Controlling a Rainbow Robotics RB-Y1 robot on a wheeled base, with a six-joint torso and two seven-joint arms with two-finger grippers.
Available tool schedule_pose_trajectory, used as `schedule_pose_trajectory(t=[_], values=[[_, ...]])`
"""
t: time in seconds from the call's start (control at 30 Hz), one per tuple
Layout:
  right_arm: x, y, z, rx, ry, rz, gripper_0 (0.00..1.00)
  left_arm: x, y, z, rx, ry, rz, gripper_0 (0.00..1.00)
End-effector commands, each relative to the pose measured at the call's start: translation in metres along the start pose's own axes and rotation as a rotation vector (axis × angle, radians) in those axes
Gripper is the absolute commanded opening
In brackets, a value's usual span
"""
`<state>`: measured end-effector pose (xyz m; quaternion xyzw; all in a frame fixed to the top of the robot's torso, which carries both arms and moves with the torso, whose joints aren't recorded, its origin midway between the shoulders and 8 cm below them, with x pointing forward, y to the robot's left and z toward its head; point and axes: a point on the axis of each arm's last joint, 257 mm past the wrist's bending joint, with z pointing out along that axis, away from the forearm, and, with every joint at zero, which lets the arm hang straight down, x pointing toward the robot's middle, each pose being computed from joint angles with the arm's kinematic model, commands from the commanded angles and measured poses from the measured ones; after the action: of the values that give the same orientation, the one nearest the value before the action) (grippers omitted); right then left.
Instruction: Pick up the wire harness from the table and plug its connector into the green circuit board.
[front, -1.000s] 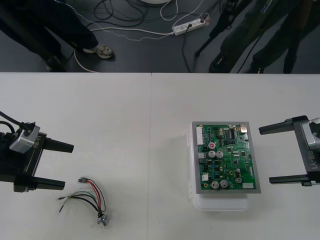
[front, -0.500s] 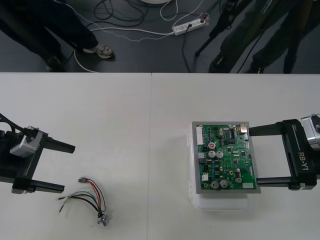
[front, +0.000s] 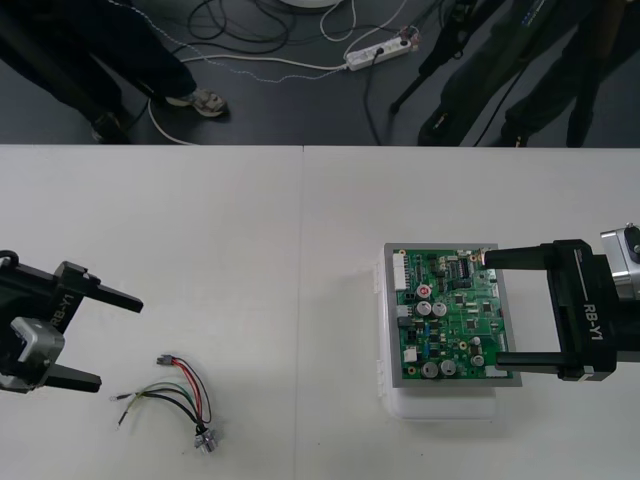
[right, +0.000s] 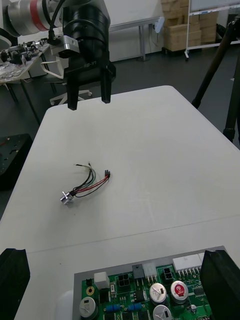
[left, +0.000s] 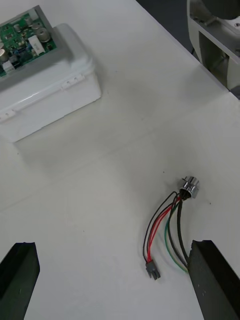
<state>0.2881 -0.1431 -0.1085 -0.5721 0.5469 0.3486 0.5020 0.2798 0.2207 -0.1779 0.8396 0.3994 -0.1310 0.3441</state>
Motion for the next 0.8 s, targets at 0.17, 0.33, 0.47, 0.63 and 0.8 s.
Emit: schedule_pose_trajectory(t=[0.17,0.33,0.47,0.63,0.8], values=[[-0.013,-0.006,-0.004,0.021,-0.028,-0.044,1.0,0.009,-0.005,-0.002,0.09,0.169,0.266,0.88],[-0.013,-0.011,-0.004,0.035,-0.06,-0.06,1.0,0.017,-0.003,0.005,0.117,0.242,0.436,0.88],[-0.011,-0.019,-0.001,0.04,-0.098,-0.126,1.0,0.022,-0.001,0.009,0.143,0.304,0.586,0.88],[-0.01,-0.021,0.001,0.035,-0.124,-0.16,1.0,0.023,-0.004,0.019,0.185,0.345,0.77,0.87],[-0.015,-0.026,0.002,0.043,-0.15,-0.231,1.0,0.023,-0.007,0.03,0.221,0.366,0.959,0.87]])
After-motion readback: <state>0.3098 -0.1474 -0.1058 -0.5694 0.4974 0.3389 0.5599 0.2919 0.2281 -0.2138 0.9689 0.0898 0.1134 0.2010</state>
